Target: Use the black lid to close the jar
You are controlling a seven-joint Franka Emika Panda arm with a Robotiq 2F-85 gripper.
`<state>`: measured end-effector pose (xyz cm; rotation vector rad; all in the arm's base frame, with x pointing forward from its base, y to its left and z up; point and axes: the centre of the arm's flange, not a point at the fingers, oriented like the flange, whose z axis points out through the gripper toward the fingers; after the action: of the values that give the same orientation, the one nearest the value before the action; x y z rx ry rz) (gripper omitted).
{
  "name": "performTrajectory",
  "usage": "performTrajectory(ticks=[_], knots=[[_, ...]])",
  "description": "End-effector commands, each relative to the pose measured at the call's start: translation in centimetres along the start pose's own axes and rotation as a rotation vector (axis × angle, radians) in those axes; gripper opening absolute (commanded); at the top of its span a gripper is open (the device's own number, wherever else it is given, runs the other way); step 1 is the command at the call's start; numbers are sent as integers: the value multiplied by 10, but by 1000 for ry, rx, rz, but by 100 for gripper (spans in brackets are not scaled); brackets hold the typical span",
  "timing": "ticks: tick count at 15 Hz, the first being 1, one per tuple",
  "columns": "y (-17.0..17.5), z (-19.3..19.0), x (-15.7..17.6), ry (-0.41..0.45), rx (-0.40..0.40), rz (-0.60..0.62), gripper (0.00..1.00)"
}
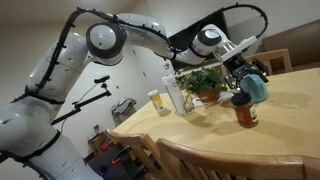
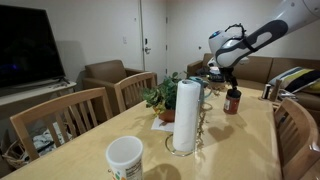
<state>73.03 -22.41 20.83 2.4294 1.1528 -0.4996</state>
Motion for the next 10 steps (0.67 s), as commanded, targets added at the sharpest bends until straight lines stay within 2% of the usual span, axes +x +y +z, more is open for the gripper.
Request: performTrajectory(ticks=[1, 10], knots=[[11, 1, 4, 3, -24, 12, 100], [15, -1, 2, 0, -39, 21, 100]])
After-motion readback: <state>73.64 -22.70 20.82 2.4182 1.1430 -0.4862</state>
